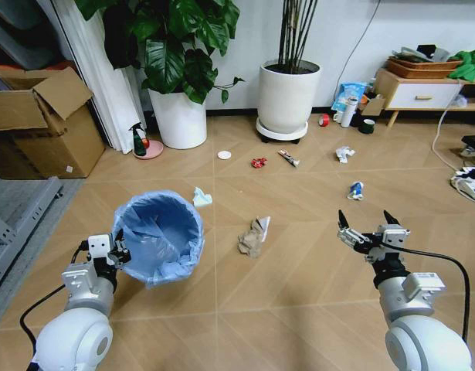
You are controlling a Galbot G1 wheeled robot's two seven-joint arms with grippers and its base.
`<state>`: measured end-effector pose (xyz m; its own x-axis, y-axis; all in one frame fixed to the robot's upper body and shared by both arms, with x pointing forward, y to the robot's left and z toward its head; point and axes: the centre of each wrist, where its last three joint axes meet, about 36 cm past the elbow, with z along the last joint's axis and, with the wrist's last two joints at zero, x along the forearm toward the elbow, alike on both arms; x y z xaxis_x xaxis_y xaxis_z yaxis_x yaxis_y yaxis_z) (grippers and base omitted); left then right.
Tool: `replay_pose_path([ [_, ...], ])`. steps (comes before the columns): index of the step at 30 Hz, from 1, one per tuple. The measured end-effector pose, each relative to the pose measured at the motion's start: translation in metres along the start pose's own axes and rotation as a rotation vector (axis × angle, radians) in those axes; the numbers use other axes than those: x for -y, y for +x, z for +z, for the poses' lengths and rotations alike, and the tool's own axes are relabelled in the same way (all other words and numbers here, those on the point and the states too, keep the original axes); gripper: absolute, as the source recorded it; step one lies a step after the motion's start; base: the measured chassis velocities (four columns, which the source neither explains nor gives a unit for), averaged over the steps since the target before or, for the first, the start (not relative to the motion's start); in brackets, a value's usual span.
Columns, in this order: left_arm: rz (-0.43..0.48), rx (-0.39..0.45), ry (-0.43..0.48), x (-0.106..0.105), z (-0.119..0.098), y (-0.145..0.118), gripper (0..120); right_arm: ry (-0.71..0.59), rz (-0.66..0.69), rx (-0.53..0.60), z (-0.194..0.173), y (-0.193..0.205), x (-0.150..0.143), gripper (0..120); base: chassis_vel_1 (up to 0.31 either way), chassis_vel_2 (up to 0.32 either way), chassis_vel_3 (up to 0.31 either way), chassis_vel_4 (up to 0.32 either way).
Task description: Pick up the trash bin and place the garbage on the floor into it.
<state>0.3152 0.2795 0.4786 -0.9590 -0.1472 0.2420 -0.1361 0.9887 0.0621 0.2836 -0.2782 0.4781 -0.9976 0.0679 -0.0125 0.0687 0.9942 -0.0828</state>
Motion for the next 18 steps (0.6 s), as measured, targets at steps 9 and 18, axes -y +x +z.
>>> replay_pose_path([
  [9,0.010,0.008,0.001,0.0001,0.0000,0.0001,0,0.000,0.002,0.002,0.0008,-0.0005,0.0003,100,-0.088,0.241,0.079,-0.249],
  [18,0.013,0.014,-0.002,0.0003,0.0001,0.0001,0,0.001,0.004,0.004,0.0018,-0.0006,0.0002,100,-0.119,0.276,0.119,-0.276],
])
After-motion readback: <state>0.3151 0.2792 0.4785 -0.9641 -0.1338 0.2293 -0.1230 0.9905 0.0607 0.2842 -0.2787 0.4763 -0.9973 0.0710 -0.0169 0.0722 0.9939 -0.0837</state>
